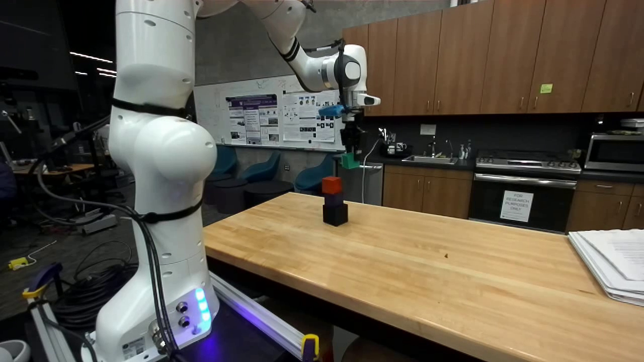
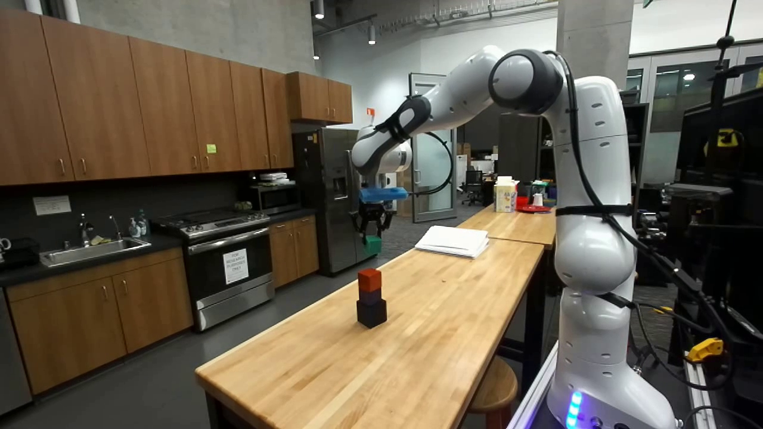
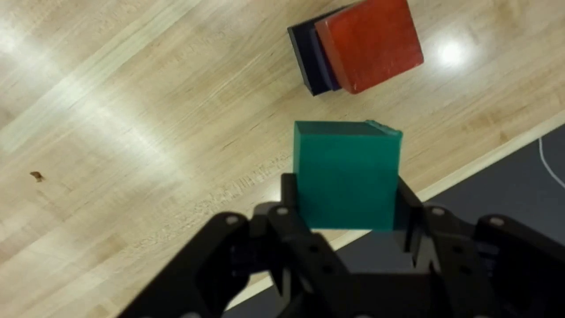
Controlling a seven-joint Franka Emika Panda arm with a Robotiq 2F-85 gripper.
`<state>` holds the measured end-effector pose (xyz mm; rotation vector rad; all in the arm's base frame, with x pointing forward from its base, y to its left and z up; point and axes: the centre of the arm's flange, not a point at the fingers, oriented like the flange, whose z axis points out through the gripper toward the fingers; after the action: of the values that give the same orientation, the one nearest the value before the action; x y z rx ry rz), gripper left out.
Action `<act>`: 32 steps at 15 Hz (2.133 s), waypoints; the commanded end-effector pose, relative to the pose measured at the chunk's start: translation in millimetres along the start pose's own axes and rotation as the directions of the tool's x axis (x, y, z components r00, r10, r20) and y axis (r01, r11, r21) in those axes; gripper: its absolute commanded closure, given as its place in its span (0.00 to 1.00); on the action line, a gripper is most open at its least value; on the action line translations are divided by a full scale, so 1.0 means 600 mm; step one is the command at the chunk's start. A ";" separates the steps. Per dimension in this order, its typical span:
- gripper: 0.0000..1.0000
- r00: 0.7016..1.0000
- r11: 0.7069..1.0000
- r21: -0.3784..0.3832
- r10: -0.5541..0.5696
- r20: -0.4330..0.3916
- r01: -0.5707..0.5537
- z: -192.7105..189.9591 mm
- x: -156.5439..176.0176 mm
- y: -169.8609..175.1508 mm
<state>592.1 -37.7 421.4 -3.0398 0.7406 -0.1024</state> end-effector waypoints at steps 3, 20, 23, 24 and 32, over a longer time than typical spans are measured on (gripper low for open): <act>0.76 0.951 0.953 -0.025 -0.300 0.080 0.303 -0.005 -0.032 -0.020; 0.76 0.763 0.766 -0.062 -0.625 0.164 0.640 0.036 -0.092 -0.095; 0.76 0.772 0.773 -0.062 -0.619 0.140 0.631 0.044 -0.094 -0.098; 0.76 0.776 0.776 -0.065 -0.617 0.129 0.628 0.046 -0.094 -0.098; 0.76 0.784 0.782 -0.064 -0.612 0.104 0.620 0.058 -0.095 -0.099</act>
<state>574.9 40.0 385.1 -3.1935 -0.3103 0.0730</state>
